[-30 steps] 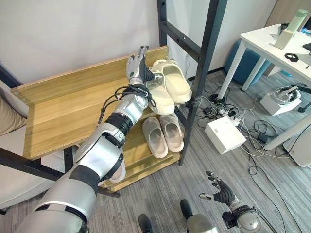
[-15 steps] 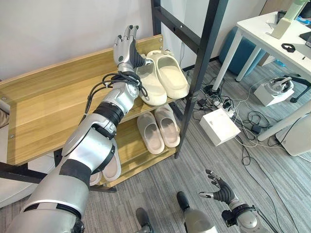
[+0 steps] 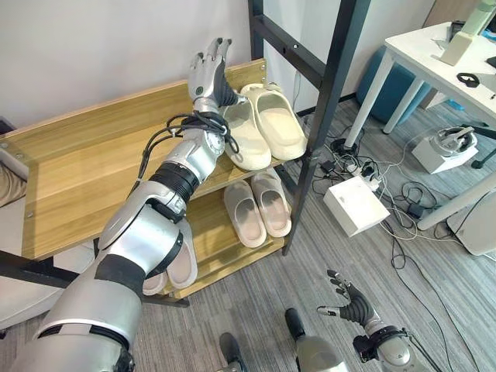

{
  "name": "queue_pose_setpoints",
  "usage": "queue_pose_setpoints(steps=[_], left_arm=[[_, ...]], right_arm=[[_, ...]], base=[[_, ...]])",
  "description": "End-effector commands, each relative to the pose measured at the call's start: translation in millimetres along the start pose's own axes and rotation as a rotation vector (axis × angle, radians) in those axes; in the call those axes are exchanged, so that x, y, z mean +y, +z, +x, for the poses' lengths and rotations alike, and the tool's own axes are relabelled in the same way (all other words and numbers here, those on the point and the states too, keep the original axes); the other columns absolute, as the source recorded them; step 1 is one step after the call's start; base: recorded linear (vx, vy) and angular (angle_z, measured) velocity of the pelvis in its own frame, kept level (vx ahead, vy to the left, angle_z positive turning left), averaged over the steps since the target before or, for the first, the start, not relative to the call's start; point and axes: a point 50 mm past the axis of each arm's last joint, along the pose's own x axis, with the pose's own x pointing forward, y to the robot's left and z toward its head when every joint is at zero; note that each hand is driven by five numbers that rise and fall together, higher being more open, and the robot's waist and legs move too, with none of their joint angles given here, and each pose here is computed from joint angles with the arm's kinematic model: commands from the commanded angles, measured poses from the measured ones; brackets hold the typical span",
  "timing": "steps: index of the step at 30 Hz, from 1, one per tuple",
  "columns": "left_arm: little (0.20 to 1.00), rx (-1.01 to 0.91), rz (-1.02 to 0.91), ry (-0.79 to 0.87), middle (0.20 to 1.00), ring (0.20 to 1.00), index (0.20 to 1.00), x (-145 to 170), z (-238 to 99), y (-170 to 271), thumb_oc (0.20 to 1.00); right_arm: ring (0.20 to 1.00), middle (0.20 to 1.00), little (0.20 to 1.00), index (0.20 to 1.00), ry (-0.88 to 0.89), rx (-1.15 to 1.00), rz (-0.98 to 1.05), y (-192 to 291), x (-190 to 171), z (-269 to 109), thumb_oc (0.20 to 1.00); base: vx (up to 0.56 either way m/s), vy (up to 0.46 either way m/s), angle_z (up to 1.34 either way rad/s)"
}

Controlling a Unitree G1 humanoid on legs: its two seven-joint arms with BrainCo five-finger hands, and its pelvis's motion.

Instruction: Arrange the slippers neatly on the shoe rack.

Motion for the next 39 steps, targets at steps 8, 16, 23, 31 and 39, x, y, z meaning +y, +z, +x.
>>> queue_pose_setpoints(steps=[8,16,23,31,39], left_arm=[[1.0,-0.09,-0.03,0.014,1.0,1.0,1.0,15,3,5,1.0],[1.0,-0.178,-0.784,-0.015,1.0,1.0,1.0,12,-47,36,1.0],[1.0,-0.377,-1.511,-0.329,1.0,1.0,1.0,30,-131,65,1.0],[1.0,-0.355,-1.54,-0.823,1.0,1.0,1.0,9,-202,66,1.0],[1.0,0.338,-1.358,-0.979,1.0,1.0,1.0,-66,-309,-14,1.0]], right_arm=[[1.0,1.0,1.0,1.0,-0.024,-0.071,0.065,15,-4,8,1.0],[1.0,1.0,1.0,1.0,-0.046,-0.038,0.111,9,1,10,1.0],[1.0,1.0,1.0,1.0,-0.012,0.017,0.177,2,18,14,1.0],[1.0,1.0,1.0,1.0,0.033,0.061,0.167,-7,26,17,1.0],[1.0,1.0,1.0,1.0,-0.022,0.07,0.151,-8,9,23,1.0]], base=[[-0.02,-0.022,0.16],[-0.01,-0.011,0.09],[-0.02,0.004,0.2],[-0.01,0.027,0.13],[0.01,0.026,-0.03]])
